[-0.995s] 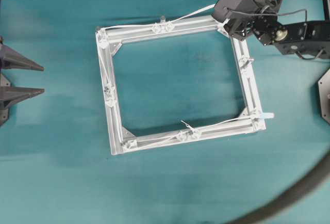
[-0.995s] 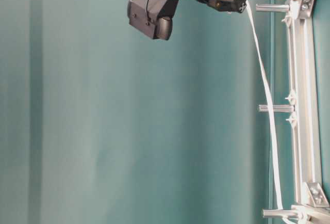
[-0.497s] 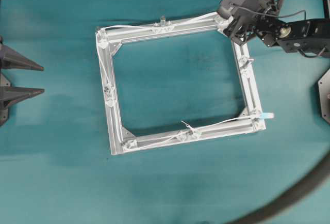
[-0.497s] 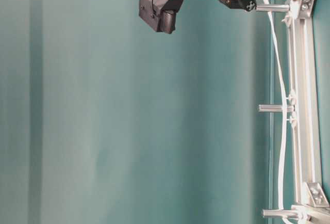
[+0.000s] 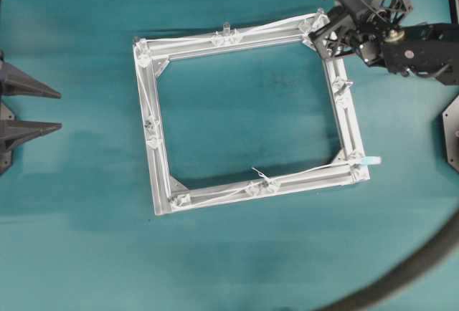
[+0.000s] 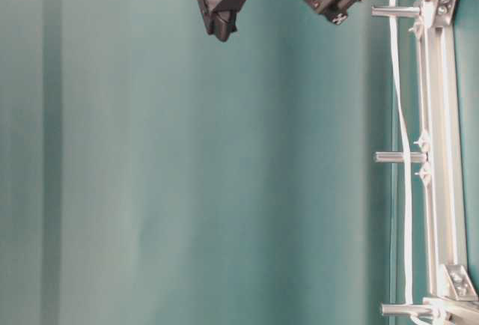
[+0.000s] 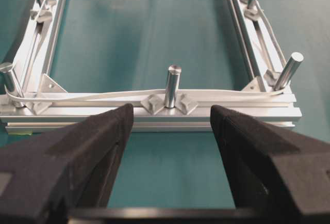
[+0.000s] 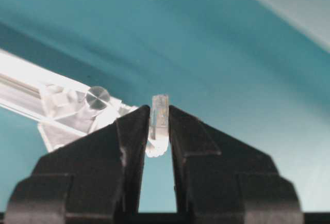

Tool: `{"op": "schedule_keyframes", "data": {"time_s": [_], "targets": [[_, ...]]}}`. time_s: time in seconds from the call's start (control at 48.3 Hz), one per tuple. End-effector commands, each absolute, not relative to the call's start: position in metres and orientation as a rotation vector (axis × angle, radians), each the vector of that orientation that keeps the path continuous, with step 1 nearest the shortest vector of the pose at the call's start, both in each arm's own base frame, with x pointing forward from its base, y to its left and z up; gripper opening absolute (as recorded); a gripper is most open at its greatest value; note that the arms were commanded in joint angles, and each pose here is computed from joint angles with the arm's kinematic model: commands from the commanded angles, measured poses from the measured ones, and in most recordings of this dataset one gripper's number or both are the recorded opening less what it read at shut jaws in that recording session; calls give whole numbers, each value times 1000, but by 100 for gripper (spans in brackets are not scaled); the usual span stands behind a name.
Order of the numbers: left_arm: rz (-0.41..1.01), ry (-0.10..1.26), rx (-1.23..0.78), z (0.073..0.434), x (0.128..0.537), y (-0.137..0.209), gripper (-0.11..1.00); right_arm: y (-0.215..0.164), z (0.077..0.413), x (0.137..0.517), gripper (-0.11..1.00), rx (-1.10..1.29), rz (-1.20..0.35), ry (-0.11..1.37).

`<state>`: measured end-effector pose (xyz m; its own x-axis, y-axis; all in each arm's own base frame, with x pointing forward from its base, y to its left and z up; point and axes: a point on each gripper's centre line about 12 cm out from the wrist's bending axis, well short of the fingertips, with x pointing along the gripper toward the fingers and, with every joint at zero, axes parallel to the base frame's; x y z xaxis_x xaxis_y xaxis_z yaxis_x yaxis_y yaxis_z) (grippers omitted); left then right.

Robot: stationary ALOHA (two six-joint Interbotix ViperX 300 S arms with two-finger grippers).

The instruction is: Move the cable alternately left and right between 8 pins so it hooks onto each one.

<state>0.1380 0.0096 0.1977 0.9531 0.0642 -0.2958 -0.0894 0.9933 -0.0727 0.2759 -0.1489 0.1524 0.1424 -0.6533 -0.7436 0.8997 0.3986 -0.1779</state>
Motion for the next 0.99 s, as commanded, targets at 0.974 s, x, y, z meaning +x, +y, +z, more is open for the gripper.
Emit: {"op": "schedule_keyframes", "data": {"time_s": [0.974], "targets": [[78, 290, -91, 202, 139, 10, 70, -114, 149, 288, 15, 979, -1129, 701]]}}
